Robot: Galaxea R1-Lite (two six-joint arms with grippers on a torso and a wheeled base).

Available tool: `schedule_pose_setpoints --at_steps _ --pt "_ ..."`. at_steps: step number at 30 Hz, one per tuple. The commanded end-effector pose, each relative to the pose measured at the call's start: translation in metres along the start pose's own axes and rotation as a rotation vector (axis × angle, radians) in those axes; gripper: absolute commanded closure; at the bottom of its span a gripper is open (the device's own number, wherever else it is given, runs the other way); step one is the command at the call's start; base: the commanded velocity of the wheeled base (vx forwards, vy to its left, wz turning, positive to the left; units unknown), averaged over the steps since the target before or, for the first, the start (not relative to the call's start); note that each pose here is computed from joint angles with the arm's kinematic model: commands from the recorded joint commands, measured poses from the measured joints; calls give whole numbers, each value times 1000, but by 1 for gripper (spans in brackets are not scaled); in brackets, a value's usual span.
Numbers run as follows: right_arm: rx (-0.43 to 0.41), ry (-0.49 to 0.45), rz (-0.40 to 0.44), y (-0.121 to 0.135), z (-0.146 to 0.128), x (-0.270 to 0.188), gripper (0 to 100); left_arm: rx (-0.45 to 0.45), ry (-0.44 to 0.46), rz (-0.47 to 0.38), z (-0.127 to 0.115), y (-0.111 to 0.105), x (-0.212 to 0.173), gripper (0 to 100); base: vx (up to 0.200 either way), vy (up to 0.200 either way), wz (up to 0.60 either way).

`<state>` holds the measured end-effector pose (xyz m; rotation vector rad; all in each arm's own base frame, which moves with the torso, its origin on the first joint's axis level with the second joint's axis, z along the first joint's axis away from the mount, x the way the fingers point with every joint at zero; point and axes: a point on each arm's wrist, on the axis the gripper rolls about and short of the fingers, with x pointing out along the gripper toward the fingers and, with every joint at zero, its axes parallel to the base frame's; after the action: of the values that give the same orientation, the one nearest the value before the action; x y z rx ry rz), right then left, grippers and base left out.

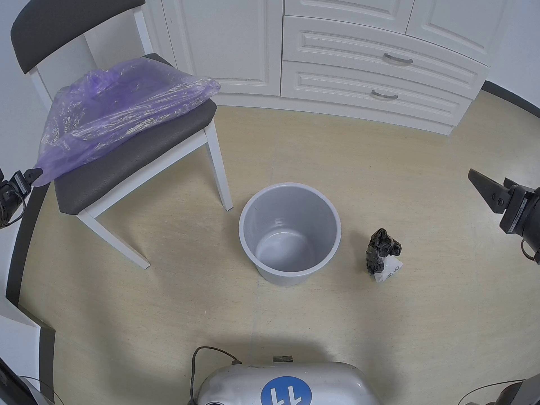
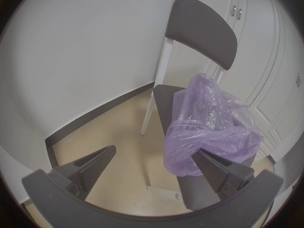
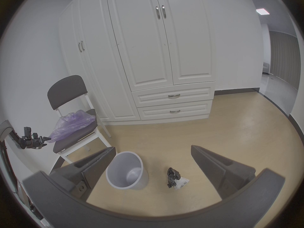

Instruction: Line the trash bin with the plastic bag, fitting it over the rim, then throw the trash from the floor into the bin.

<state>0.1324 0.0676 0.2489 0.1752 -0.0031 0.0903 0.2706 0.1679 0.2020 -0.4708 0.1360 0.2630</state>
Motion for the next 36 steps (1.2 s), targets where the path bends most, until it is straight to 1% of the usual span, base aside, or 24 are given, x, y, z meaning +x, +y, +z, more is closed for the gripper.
schedule_pose_setpoints --at_steps 1,4,7,11,14,17,19,25,36 --pt "2 -5 3 0 1 -1 0 -19 -12 -6 2 -1 2 0 0 0 0" --pt "2 -5 3 0 1 -1 0 -38 -31 -16 5 -2 3 0 0 0 0" --pt "1 -2 3 0 0 -1 0 -38 -35 -18 5 -2 3 0 0 0 0" --pt "1 -3 6 0 0 -1 0 -35 -23 -17 2 -1 3 0 0 0 0" --pt "2 -5 6 0 0 -2 0 -35 1 -24 -6 2 4 0 0 0 0" --pt "3 -6 7 0 1 -2 0 -29 -7 -46 -9 3 4 0 0 0 0" --pt "5 -11 8 -1 2 -3 0 -13 -30 -82 -17 6 7 0 0 0 0" --pt "7 -14 10 -1 2 -4 0 15 -96 -120 -28 12 17 0 0 0 0" --pt "7 -14 10 -1 2 -4 0 18 -81 -133 -33 16 19 0 0 0 0"
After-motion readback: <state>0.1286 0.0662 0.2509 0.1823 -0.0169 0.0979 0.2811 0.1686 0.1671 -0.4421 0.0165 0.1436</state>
